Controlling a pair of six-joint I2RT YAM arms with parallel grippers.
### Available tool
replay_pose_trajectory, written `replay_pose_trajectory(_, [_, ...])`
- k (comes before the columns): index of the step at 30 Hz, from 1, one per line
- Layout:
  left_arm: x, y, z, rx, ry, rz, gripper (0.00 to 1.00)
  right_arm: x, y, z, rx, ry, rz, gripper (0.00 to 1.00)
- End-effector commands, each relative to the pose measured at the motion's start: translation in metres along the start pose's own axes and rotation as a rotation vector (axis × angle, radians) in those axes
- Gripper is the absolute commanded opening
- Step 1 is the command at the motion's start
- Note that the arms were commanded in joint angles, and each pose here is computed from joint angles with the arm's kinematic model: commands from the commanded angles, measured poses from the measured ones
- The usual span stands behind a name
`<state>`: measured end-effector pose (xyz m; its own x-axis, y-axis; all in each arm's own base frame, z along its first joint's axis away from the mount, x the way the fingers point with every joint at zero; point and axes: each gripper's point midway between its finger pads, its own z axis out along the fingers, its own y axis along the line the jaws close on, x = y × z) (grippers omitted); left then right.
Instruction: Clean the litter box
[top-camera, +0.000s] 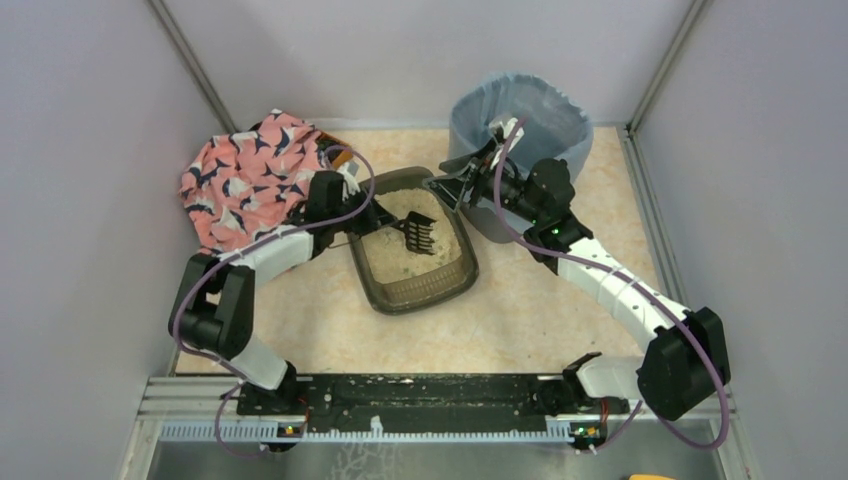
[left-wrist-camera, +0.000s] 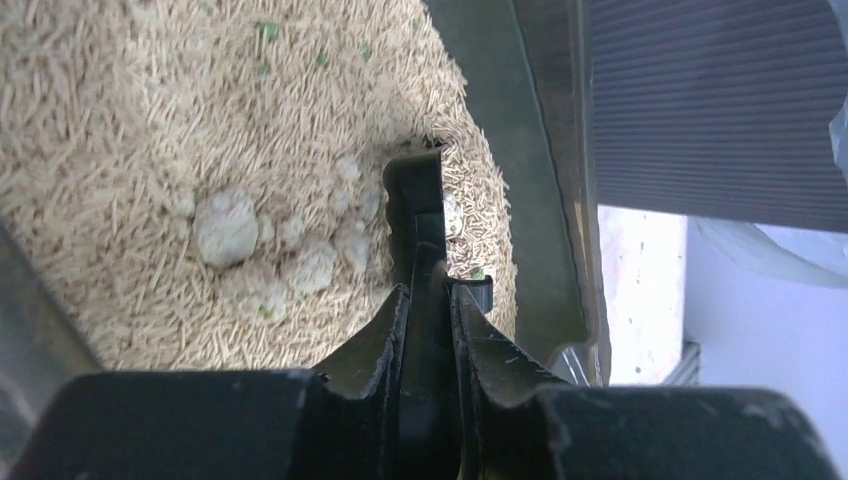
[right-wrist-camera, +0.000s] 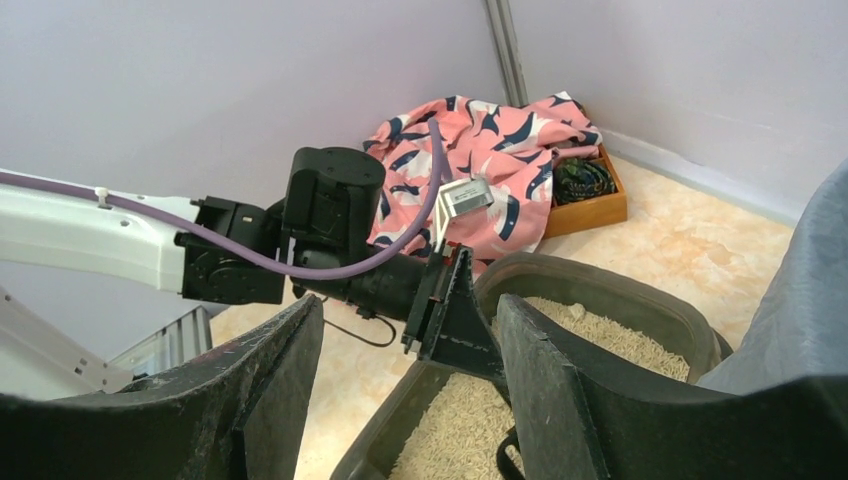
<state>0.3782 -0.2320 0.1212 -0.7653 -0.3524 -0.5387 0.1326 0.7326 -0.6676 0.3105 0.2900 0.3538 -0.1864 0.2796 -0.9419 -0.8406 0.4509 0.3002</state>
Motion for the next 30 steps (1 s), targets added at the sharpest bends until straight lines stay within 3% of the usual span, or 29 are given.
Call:
replay_pose_trajectory(1, [0.023, 0.006, -0.015, 0.085, 0.069, -0.059, 0.00, -0.007, 0.008, 0.002, -0.040, -0.033, -0.011, 0.65])
replay_pose_trajectory(18, [-0.015, -0.012, -0.062, 0.382, -0.124, -0.151, 0.00, 0.004, 0.006, 0.002, -0.041, -0.005, 0.008, 0.64])
replay_pose_trajectory(27, [-0.060, -0.003, -0.095, 0.399, -0.244, -0.135, 0.00, 0.006, 0.005, 0.001, -0.034, 0.000, 0.011, 0.64])
replay_pose_trajectory(30, [-0.061, -0.006, -0.095, 0.439, -0.220, -0.146, 0.00, 0.006, 0.004, 0.000, -0.029, 0.001, 0.009, 0.65])
